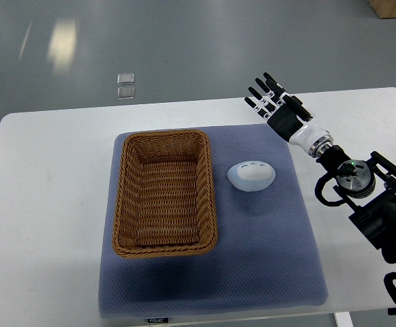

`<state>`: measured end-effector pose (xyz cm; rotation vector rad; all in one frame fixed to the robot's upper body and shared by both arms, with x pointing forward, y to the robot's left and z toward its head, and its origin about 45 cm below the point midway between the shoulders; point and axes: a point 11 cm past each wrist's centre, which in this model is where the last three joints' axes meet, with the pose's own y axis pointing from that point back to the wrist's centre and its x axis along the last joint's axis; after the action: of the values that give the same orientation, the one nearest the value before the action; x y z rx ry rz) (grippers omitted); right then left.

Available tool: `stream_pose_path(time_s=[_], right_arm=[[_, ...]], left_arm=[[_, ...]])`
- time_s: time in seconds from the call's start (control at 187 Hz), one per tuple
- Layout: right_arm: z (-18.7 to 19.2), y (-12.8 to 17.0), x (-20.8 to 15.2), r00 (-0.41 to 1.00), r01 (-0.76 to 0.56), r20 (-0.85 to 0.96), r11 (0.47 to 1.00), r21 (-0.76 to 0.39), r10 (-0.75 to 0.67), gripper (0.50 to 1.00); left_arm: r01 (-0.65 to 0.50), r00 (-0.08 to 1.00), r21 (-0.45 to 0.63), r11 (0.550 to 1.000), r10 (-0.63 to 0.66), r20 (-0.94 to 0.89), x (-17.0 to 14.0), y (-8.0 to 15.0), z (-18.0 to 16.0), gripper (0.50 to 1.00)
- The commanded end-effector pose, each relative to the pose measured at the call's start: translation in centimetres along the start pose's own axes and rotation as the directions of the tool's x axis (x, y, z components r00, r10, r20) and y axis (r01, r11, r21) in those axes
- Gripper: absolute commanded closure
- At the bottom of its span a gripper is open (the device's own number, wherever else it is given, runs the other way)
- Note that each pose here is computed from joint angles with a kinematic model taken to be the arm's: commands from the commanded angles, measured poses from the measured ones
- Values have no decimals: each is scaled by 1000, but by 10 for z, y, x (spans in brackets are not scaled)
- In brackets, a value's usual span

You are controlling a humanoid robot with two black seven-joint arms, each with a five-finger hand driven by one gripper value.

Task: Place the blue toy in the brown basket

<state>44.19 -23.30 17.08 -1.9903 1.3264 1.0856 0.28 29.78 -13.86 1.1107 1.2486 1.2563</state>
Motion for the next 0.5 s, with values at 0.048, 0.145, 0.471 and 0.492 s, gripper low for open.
stream_pose_path(time_s=[0.048,0.145,0.471,0.492], right_arm=[[0,0,0,1000,0,0,1000,0,0,589],[-1,0,0,1000,0,-2,1000,1,0,589],[-14,-5,-26,922,61,-367,982,-180,-124,589],[-17,-6,-32,894,65,-422,976,-210,-150,589]], left_arm=[[0,1000,1,1000,0,0,0,0,0,500],[-2,1000,-1,1000,2,-3,0,0,0,500],[6,1000,-1,1000,-6,0,-1,0,0,500],[6,1000,-1,1000,-6,0,-1,0,0,500]])
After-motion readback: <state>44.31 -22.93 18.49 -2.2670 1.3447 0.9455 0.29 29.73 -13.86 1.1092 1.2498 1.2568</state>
